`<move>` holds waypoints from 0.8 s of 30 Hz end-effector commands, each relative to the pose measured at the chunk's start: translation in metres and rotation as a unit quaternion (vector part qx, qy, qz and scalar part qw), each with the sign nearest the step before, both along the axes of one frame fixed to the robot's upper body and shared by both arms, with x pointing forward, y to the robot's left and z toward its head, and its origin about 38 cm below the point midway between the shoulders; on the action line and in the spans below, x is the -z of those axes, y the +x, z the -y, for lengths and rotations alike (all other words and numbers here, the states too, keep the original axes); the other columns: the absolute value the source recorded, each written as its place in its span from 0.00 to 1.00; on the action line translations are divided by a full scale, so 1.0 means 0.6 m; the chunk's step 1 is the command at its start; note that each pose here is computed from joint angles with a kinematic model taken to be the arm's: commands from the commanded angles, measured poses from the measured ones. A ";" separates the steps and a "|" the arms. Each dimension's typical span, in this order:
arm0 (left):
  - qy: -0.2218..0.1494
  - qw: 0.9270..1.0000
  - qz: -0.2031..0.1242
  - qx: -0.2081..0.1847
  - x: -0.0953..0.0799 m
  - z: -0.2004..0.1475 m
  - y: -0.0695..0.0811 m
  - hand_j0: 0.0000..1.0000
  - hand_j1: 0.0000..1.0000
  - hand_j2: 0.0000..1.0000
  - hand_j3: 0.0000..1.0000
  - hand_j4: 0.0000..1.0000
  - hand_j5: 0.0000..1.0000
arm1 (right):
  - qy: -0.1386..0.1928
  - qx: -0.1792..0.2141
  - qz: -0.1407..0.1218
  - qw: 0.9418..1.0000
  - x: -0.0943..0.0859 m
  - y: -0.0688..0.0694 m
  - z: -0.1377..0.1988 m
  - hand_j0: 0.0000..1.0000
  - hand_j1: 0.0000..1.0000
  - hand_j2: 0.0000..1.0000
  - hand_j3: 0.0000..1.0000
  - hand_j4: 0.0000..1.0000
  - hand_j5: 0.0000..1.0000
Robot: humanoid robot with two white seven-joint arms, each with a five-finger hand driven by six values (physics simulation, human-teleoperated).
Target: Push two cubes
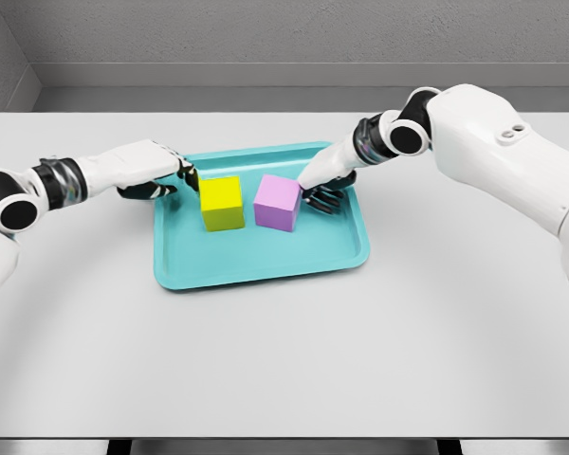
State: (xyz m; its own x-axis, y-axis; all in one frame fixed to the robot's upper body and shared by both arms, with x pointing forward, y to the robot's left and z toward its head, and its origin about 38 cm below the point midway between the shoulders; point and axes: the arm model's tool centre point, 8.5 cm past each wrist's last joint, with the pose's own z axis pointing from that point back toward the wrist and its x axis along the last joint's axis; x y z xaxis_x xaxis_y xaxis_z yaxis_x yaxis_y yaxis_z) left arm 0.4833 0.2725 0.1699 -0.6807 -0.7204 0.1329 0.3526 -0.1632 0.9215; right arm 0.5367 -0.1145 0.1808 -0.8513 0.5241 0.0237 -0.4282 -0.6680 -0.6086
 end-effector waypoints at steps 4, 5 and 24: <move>-0.010 1.000 -0.008 -0.002 0.008 0.009 0.005 0.54 0.54 0.54 0.54 0.54 0.54 | 0.002 0.004 0.002 1.000 -0.003 0.001 -0.006 0.12 0.12 0.12 0.12 0.12 0.12; -0.011 1.000 -0.008 -0.001 0.008 0.011 0.005 0.54 0.54 0.54 0.54 0.54 0.54 | 0.002 0.005 0.002 1.000 -0.003 0.002 -0.006 0.12 0.12 0.12 0.12 0.12 0.12; -0.009 1.000 -0.014 -0.016 0.009 -0.016 0.006 0.54 0.54 0.54 0.54 0.54 0.54 | -0.019 0.022 0.022 0.999 -0.013 0.016 0.011 0.13 0.13 0.13 0.13 0.13 0.13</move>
State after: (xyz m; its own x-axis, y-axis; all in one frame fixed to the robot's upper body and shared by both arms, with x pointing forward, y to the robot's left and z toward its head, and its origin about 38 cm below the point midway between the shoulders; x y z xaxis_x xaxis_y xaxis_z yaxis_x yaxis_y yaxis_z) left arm 0.4871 0.2752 0.1618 -0.6611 -0.7316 0.1663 0.3833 -0.1387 0.9132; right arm 0.5470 -0.1151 0.1951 -0.8330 0.5522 -0.0356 -0.4193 -0.6719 -0.6105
